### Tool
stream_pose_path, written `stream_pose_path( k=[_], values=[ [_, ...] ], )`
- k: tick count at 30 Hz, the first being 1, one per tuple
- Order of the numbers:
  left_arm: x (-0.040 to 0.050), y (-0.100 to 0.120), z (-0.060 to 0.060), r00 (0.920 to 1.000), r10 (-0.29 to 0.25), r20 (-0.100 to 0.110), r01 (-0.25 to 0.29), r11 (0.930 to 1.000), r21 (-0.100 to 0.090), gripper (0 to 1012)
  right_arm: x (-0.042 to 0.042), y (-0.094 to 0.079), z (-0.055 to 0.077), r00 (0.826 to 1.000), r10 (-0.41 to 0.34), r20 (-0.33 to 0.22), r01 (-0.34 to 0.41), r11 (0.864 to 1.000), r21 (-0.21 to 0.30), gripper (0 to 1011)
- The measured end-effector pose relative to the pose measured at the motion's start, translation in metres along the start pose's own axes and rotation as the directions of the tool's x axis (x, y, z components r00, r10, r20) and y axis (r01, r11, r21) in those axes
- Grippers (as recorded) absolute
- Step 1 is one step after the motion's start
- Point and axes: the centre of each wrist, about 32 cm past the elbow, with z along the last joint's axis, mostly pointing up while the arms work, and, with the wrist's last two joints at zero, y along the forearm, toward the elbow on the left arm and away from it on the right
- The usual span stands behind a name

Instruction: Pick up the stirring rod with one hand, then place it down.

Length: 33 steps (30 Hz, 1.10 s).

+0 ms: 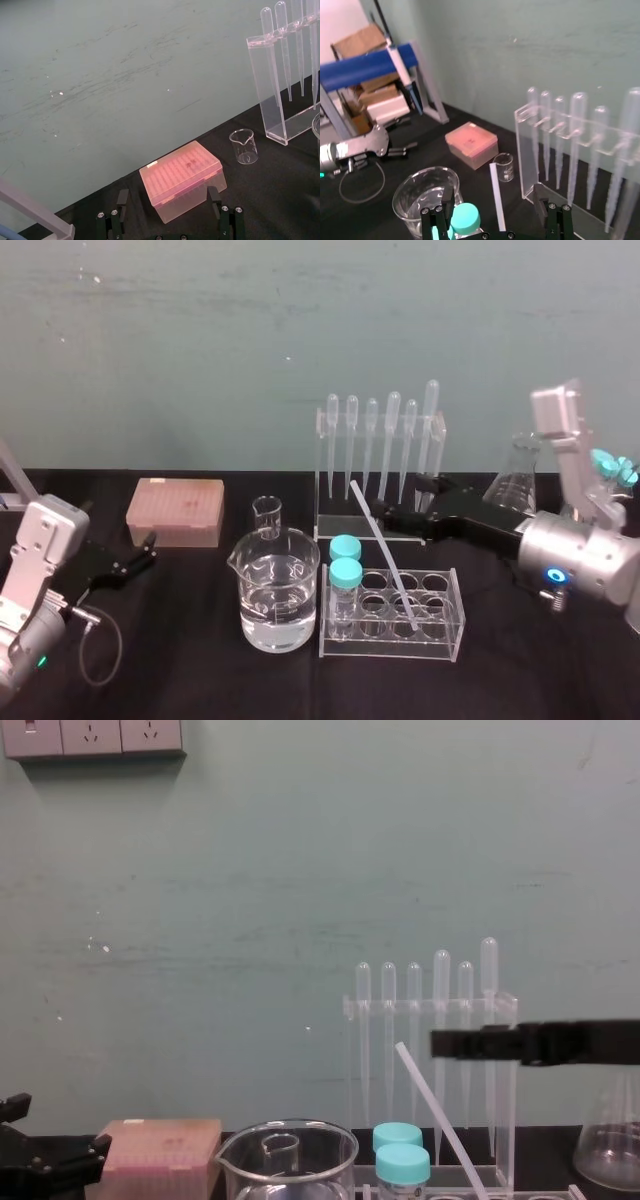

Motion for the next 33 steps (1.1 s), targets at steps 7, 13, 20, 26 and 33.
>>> stream_pose_path(
  k=[7, 13, 20, 26, 33],
  values=[
    [0.0000, 0.000, 0.000, 1.0000, 0.000, 0.000, 0.000, 1.0000, 0.000, 1000, 0.0014, 0.028, 0.005, 0.998, 0.024, 0.050, -0.021, 0.997, -0.069, 1003],
    [0.0000, 0.000, 0.000, 1.0000, 0.000, 0.000, 0.000, 1.0000, 0.000, 1000, 0.0041, 0.049, 0.006, 0.997, 0.012, 0.077, -0.003, 0.994, -0.111, 1003],
    [0.0000, 0.000, 0.000, 1.0000, 0.000, 0.000, 0.000, 1.0000, 0.000, 1000, 0.0072, 0.063, 0.002, 0.997, 0.006, 0.082, 0.005, 0.991, -0.136, 1003],
    [0.0000, 0.000, 0.000, 1.0000, 0.000, 0.000, 0.000, 1.0000, 0.000, 1000, 0.0081, 0.069, 0.001, 0.996, 0.018, 0.087, -0.005, 0.990, -0.144, 1003],
    [0.0000, 0.000, 0.000, 1.0000, 0.000, 0.000, 0.000, 1.0000, 0.000, 1000, 0.0079, 0.071, 0.000, 0.994, 0.035, 0.107, -0.019, 0.988, -0.154, 1003]
  ],
)
